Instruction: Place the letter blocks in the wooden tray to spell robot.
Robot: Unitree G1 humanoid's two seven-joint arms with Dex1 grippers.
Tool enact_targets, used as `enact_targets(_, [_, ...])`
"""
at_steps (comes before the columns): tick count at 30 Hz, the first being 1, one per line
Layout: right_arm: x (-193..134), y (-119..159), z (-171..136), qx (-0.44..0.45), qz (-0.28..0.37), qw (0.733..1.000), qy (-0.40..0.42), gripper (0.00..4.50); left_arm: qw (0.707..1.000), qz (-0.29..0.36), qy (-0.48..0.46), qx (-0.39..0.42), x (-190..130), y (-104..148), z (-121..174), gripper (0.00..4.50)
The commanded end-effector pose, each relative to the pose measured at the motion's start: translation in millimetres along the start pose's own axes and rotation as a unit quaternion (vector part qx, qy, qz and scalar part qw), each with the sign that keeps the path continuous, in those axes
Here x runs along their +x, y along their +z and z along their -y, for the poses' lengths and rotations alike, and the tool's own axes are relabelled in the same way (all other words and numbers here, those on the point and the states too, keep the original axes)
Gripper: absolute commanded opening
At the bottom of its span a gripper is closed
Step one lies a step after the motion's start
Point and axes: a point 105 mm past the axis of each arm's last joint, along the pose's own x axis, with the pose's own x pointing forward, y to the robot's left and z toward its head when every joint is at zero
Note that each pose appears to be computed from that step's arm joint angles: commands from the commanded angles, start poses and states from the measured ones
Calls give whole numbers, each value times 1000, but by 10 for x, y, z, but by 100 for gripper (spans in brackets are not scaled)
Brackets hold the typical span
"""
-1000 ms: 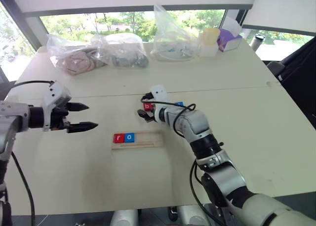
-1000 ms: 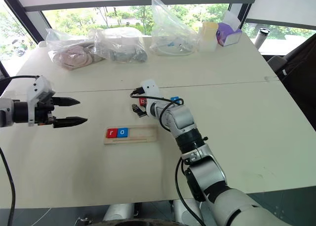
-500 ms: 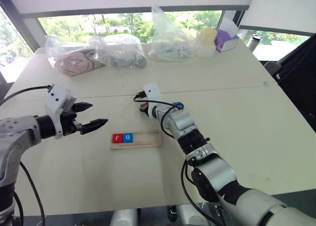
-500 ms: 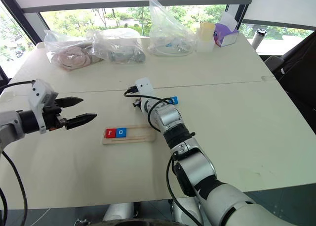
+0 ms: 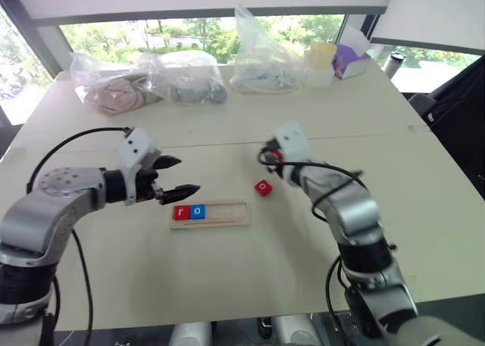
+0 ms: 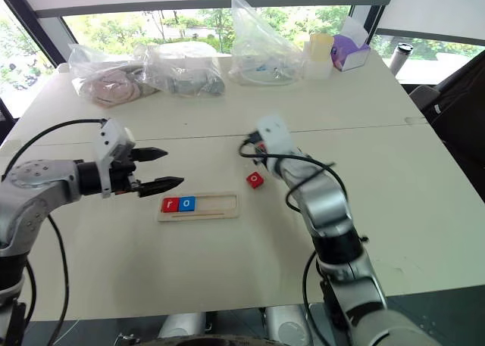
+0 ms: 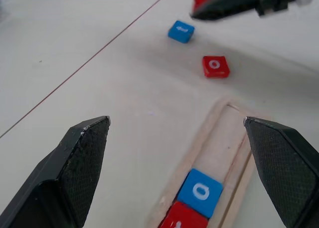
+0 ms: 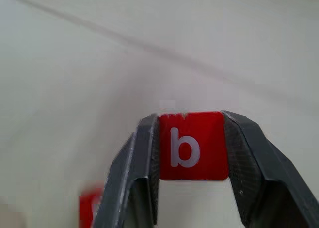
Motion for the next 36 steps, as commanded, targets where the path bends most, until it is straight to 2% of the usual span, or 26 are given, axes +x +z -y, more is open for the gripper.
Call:
enact_targets(1, [-173, -157, 5, 115, -31, 993, -27, 122, 1000, 3, -12, 21, 57, 62, -1, 450])
enact_targets(7, [-134, -327, -181, 128, -64, 989, -33, 122, 1000, -4, -17, 22, 81, 46, -95, 450])
enact_targets(9, [-117, -357, -224, 138, -70, 988, -26, 224, 1000, -8, -18, 24, 80, 44, -109, 450])
enact_targets(14, [-115, -365, -242, 134, -73, 988, -21, 447, 999, -10, -20, 28, 75, 56, -107, 450])
enact_targets(17, [-172, -174, -42, 180, -34, 981, -58, 447, 999, -20, -24, 29, 38, 19, -73, 450])
enact_targets(19, [-237, 19, 134, 171, 7, 983, -63, 447, 999, -29, -35, 27, 2, -16, -16, 450])
enact_targets(22, [-316, 380, 284, 108, 83, 991, -2, 447, 996, -39, -72, 21, -41, -46, 152, 450])
enact_targets(23, [-361, 443, 265, 49, 102, 991, 65, 447, 995, -36, -91, 16, -60, -29, 235, 450])
enact_targets(26, [-484, 203, 264, -96, 51, 968, 228, 447, 992, -35, -117, 13, -89, -5, 370, 450])
enact_targets(29, [-548, 73, 343, -186, 44, 931, 312, 447, 992, -52, -114, 19, -126, -72, 366, 450])
enact_targets(36, [-454, -175, 328, -268, 24, 878, 397, 447, 994, -60, -90, 18, -193, -125, 298, 450])
